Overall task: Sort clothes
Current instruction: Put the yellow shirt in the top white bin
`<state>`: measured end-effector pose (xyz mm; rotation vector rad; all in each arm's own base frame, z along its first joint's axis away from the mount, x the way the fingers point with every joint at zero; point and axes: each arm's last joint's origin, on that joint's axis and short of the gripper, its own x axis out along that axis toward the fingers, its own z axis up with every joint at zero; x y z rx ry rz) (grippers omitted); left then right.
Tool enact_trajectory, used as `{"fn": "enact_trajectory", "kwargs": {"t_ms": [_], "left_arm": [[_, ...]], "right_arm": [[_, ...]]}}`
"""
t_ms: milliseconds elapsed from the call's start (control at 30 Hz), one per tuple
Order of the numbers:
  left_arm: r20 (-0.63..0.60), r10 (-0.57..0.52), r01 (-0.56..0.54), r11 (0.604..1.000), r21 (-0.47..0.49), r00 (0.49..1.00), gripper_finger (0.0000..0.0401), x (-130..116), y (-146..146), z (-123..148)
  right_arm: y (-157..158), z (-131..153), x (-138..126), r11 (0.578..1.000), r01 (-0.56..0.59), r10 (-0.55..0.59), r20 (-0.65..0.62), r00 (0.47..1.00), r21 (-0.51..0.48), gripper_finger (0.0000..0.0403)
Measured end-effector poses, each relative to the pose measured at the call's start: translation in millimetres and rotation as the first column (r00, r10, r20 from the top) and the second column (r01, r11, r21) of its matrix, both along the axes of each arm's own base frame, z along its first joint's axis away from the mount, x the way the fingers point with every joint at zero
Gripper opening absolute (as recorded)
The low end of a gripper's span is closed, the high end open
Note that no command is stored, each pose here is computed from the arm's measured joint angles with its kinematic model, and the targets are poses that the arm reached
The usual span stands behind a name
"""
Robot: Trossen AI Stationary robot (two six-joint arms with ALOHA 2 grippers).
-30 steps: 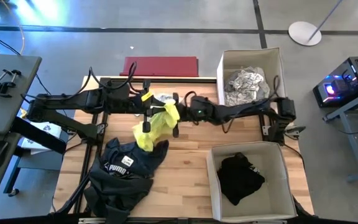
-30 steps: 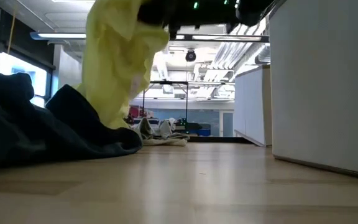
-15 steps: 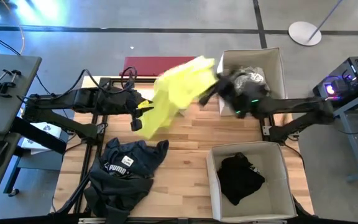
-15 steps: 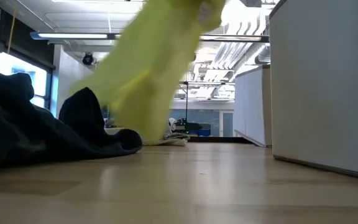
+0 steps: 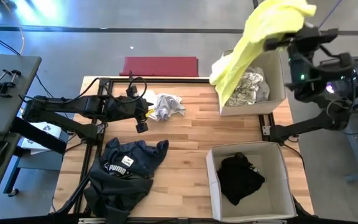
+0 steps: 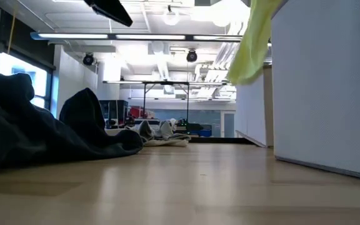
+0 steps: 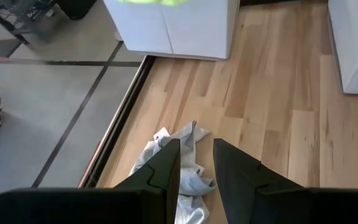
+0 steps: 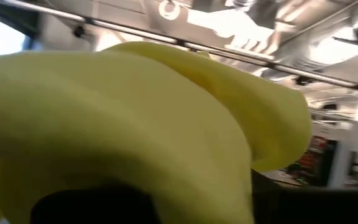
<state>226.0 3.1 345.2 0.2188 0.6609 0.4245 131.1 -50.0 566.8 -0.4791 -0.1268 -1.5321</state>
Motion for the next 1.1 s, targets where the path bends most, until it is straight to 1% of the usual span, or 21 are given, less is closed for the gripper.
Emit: {"fn": "enact_trajectory", "kwargs": {"t_ms": [100,200,267,333,433,533,567,600,633,667,700,733,767,800,833,867,933,967,1100], "left_arm": [[-0.008,0.001,-0.001,1.0,0.002,1.0,0.0083,-0.3,0.1,-1.6],[-0.016,0.001,-0.001,1.0,0.002,1.0,0.0083,-0.8,0.1,-2.3],[-0.022,0.001,-0.001,1.0,0.002,1.0,0.0083,-1.2,0.1,-2.7],[-0.025,0.001,-0.001,1.0,0.002,1.0,0.0083,-1.3,0.1,-2.9],[-0.021,0.005,-0.005,1.0,-0.002,1.0,0.0083,-1.3,0.1,-2.9],[-0.02,0.006,-0.006,1.0,-0.005,1.0,0.0083,-1.3,0.1,-2.9],[-0.02,0.006,-0.007,1.0,-0.006,1.0,0.0083,-1.3,-0.1,-3.0],[-0.018,0.008,-0.008,1.0,-0.009,1.0,0.0083,-1.3,-0.3,-3.0],[-0.017,0.009,-0.01,1.0,-0.013,1.0,0.0083,-1.4,-0.7,-3.0],[-0.019,0.009,-0.009,1.0,-0.016,1.0,0.0083,-1.6,-1.3,-3.3],[-0.022,0.006,-0.006,1.0,-0.016,1.0,0.0083,-1.8,-1.8,-3.5],[-0.022,0.002,-0.003,1.0,-0.016,1.0,0.0083,-1.8,-2.6,-3.6],[-0.022,-0.001,0.001,1.0,-0.016,1.0,0.0083,-1.8,-3.3,-3.5],[-0.023,-0.003,0.002,1.0,-0.016,1.0,0.0083,-1.8,-3.6,-3.6],[-0.023,-0.007,0.007,1.0,-0.014,1.0,0.0083,-1.7,-4.1,-3.5],[-0.025,-0.01,0.01,1.0,-0.011,1.0,0.0083,-1.7,-4.2,-3.5],[-0.026,-0.01,0.01,1.0,-0.011,1.0,0.0083,-1.8,-4.2,-3.5],[-0.026,-0.01,0.009,1.0,-0.011,1.0,0.0083,-1.8,-4.2,-3.6],[-0.023,-0.006,0.006,1.0,-0.017,1.0,0.0083,-1.8,-4.3,-3.6]], "right_arm": [[-9.8,8.2,-3.8,0.994,0.113,-0.112,-0.047,0.993,0.011,0.0008],[-17.5,15.4,-7.6,0.976,0.216,-0.212,-0.1,0.972,0.03,0.0008],[-21.0,16.8,-8.6,0.96,0.274,-0.264,-0.148,0.953,0.053,0.0008],[-23.9,14.6,-6.8,0.946,0.315,-0.293,-0.208,0.933,0.082,0.0008],[-28.7,4.9,5.1,0.942,0.312,-0.262,-0.305,0.915,0.124,0.0009],[-35.6,-19.8,24.3,0.941,0.275,-0.176,-0.41,0.895,0.197,0.0011],[-37.5,-32.0,29.5,0.941,0.246,-0.127,-0.431,0.893,0.233,0.001],[-39.8,-47.4,33.3,0.938,0.198,-0.05,-0.453,0.89,0.285,0.001],[-42.1,-63.4,34.5,0.924,0.116,0.065,-0.448,0.891,0.365,0.0008],[-44.9,-78.5,34.1,0.879,0.01,0.215,-0.414,0.885,0.477,0.0007],[-51.3,-92.8,35.1,0.795,-0.067,0.336,-0.347,0.875,0.602,0.0006],[-59.3,-105.2,33.4,0.7,-0.088,0.394,-0.28,0.875,0.709,0.0006],[-67.4,-117.3,30.4,0.604,-0.06,0.407,-0.243,0.88,0.795,0.0006],[-74.6,-129.2,27.7,0.517,0.006,0.394,-0.244,0.886,0.856,0.0006],[-81.0,-139.0,26.1,0.444,0.071,0.365,-0.253,0.896,0.893,0.0007],[-87.3,-147.3,24.8,0.382,0.134,0.323,-0.268,0.908,0.914,0.0009],[-101.8,-160.3,20.9,0.281,0.238,0.243,-0.308,0.92,0.93,0.0014],[-110.2,-166.5,21.8,0.242,0.271,0.218,-0.324,0.921,0.932,0.0015],[-144.1,-190.0,31.1,0.144,0.345,0.176,-0.367,0.913,0.928,0.0013]]}}
